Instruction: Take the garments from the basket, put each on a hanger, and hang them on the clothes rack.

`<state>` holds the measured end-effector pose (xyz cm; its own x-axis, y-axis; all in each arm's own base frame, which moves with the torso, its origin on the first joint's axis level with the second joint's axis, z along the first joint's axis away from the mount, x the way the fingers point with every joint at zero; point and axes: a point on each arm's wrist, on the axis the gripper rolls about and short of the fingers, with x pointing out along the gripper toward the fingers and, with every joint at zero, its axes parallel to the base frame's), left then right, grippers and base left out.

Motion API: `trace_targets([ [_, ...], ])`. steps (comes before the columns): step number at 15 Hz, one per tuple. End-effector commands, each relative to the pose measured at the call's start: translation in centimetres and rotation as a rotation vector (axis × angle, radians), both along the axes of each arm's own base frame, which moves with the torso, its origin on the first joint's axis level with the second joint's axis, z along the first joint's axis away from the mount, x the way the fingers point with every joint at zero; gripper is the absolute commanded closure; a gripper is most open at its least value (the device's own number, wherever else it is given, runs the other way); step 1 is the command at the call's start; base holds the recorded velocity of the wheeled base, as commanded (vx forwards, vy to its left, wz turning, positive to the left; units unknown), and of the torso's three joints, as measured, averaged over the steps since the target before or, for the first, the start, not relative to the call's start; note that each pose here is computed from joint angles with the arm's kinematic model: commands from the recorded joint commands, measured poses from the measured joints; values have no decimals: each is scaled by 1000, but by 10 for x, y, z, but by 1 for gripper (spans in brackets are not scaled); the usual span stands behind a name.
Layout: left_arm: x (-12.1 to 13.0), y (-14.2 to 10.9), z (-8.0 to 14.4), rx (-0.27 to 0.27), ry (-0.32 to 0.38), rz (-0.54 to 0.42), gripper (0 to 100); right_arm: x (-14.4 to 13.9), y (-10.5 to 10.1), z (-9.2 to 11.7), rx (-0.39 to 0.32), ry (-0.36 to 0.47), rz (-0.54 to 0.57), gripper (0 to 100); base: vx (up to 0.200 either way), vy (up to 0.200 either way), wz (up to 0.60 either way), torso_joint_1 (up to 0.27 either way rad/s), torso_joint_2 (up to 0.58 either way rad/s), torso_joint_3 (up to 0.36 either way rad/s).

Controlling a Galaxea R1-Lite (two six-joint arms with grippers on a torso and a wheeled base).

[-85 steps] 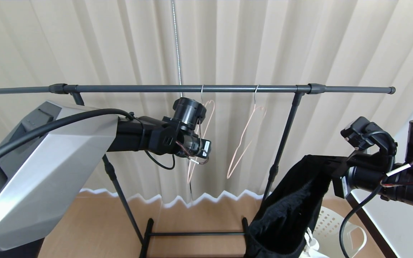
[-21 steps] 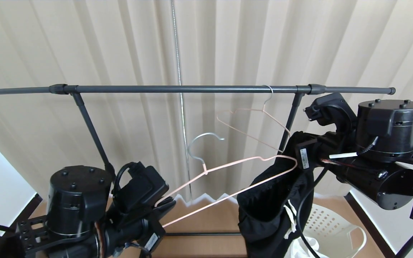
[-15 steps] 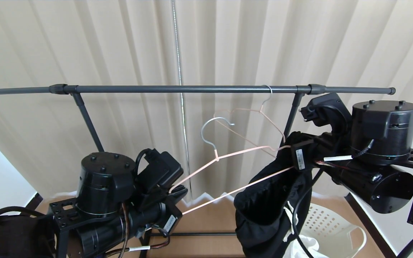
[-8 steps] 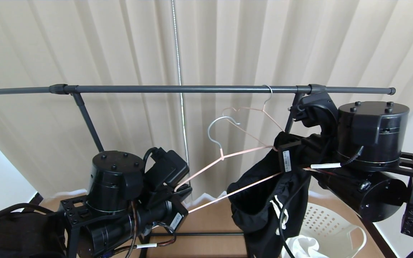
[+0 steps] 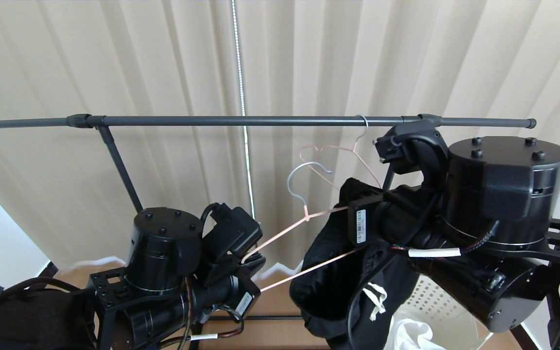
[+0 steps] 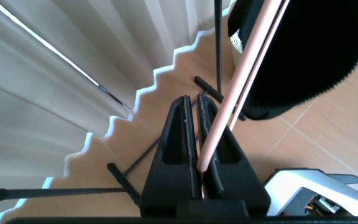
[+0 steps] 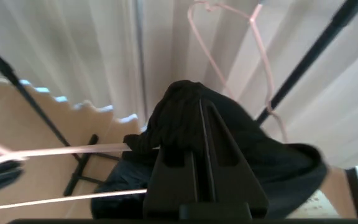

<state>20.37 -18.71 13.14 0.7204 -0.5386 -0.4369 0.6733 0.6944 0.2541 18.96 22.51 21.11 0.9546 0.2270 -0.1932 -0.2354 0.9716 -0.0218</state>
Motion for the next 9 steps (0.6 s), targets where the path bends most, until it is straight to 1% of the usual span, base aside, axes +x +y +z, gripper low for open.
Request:
trace_targets([
  [1,2,-2,-1,1,1,0,100,-8,13,-1,21,8,43,100,0,0,0,0,0,0],
  [4,3,-3,-2,3,5,0,100,-14,18,2,61,9,63,100,0,0,0,0,0,0],
  [6,4,-5,-3,-8,11,5,100,-13,18,6,85,5,60,100,0,0,0,0,0,0],
  [9,9,-9,-7,-34,-17,25,100,-13,19,14,136,-4,51,100,0,0,0,0,0,0],
])
